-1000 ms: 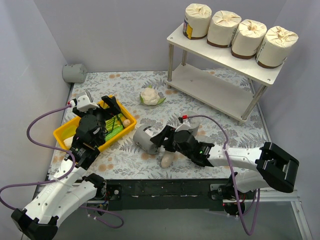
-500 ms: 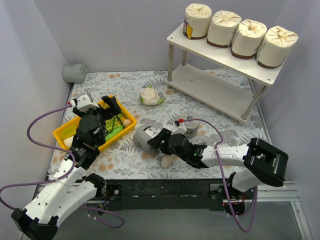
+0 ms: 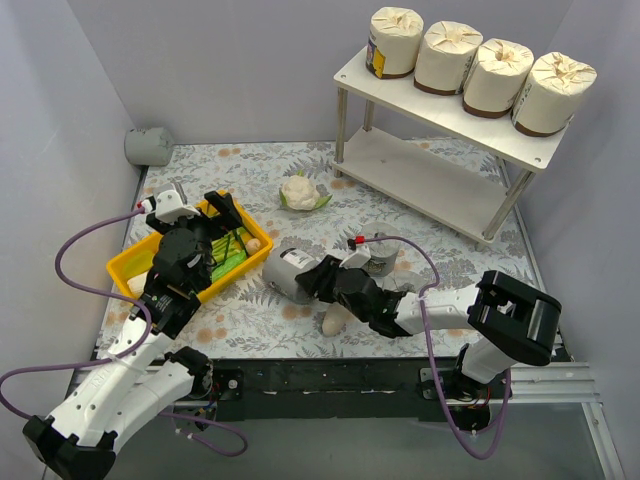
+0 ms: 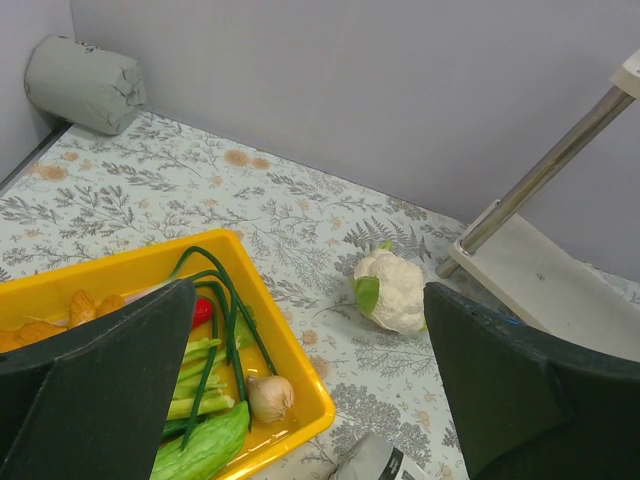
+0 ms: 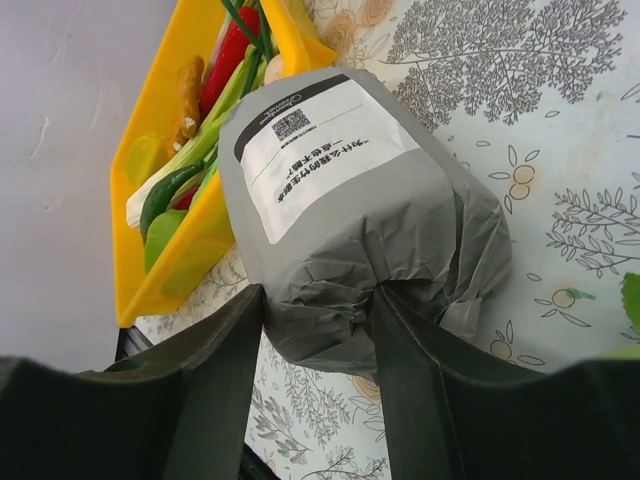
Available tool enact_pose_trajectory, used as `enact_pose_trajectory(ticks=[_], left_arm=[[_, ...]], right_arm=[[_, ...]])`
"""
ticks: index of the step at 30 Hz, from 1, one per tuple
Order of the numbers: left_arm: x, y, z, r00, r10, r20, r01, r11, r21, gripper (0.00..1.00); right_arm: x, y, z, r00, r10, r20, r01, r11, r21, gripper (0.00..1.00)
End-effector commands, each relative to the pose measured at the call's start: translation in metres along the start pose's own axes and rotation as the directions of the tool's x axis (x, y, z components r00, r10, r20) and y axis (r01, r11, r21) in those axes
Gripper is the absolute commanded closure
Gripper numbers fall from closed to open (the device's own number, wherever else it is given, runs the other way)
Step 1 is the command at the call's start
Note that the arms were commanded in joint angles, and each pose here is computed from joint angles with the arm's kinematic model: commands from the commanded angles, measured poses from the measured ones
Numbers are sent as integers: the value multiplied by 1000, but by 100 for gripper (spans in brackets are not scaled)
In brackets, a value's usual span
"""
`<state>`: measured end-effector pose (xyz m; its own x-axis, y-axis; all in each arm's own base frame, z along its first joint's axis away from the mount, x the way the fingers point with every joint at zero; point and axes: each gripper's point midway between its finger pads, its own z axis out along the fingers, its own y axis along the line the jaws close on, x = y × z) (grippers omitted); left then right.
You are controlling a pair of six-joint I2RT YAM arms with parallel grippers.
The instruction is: Place and organize the paper towels onto the shelf
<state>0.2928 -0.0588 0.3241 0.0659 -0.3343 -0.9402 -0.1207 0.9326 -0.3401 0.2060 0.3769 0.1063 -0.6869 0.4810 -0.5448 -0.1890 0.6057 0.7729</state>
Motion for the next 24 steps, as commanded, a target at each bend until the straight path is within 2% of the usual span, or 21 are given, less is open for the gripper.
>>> enact_pose_trajectory(ticks=[1, 4, 8, 9, 12, 15, 16, 20, 24], left_arm=[[-1, 0, 1, 1000, 4, 8, -4, 1000, -3, 2], [-1, 1, 1, 1000, 5, 8, -5, 1000, -6, 2], [-1, 0, 1, 1000, 4, 8, -4, 1000, -6, 2], [-1, 0, 1, 1000, 3, 10, -3, 1000, -7, 2], [-2, 0, 0, 1000, 0, 10, 0, 1000, -4, 2], [-3, 0, -1, 1000, -3, 13, 3, 1000, -2, 2], [-3, 0, -1, 1000, -3, 15, 4, 1000, -3, 2], [-2, 1, 0, 1000, -1, 11, 1, 1000, -5, 2], [-2, 0, 0, 1000, -1, 11, 1, 1000, -3, 2]], right_arm=[[-31, 19, -1, 991, -38, 128, 46, 997, -60, 48], [-40, 22, -3, 978, -132, 163, 143, 988, -60, 50], [-45, 19, 0, 933, -336, 128, 337, 941, 18, 51], [-46, 20, 2, 899, -429, 91, 427, 903, 46, 51], [-44, 24, 8, 835, -550, 31, 548, 835, 52, 53], [-41, 31, 9, 813, -582, 18, 582, 813, 25, 53], [-40, 28, 9, 823, -568, 5, 568, 822, 38, 52], [-39, 27, 9, 842, -539, -22, 540, 840, 55, 31], [-32, 17, 10, 864, -495, -91, 501, 863, 68, 23]])
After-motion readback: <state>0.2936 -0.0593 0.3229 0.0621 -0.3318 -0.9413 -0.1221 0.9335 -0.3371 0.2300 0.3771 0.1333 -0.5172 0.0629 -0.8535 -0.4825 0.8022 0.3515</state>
